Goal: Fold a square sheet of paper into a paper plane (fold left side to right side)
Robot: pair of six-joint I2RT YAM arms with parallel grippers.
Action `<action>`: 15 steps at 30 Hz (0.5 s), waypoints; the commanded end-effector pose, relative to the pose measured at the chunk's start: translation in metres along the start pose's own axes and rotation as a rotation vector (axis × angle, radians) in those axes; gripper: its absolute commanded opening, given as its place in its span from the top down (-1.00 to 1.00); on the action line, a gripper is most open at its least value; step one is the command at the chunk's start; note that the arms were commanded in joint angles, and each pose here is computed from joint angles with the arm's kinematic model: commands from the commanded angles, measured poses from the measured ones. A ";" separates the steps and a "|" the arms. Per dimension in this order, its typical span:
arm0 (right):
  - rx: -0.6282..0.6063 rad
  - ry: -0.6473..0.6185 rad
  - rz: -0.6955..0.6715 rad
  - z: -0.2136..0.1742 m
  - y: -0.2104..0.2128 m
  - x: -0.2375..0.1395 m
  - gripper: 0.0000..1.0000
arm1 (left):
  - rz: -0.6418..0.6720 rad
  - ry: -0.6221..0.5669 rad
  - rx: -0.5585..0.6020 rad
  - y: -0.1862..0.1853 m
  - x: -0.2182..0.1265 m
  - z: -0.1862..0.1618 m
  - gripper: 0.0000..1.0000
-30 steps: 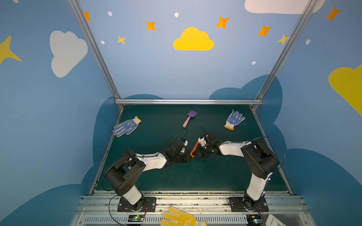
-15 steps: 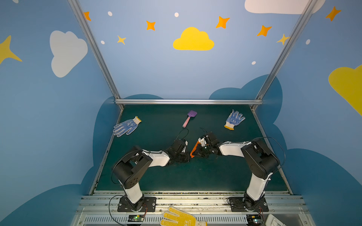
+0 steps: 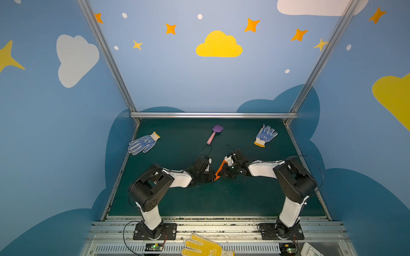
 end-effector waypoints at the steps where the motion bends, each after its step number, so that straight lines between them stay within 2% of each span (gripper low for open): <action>1: -0.021 -0.008 -0.080 -0.003 -0.011 -0.003 1.00 | 0.060 0.061 -0.009 0.018 0.005 -0.018 0.93; 6: -0.124 -0.041 -0.055 0.002 0.010 -0.018 1.00 | 0.068 0.073 -0.004 0.020 0.005 -0.021 0.93; 15: -0.145 -0.014 -0.066 -0.002 0.012 -0.014 1.00 | 0.071 0.078 0.003 0.021 0.006 -0.022 0.93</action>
Point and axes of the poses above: each gripper's point midway between its finger pads, its own x axis out along the fingers, its own y axis along the line the jaws close on, z = x × y, the point moved 7 cm from there along -x, back along the fingers, and after that the axes turned 4 degrees about x, right-handed, at the moved point
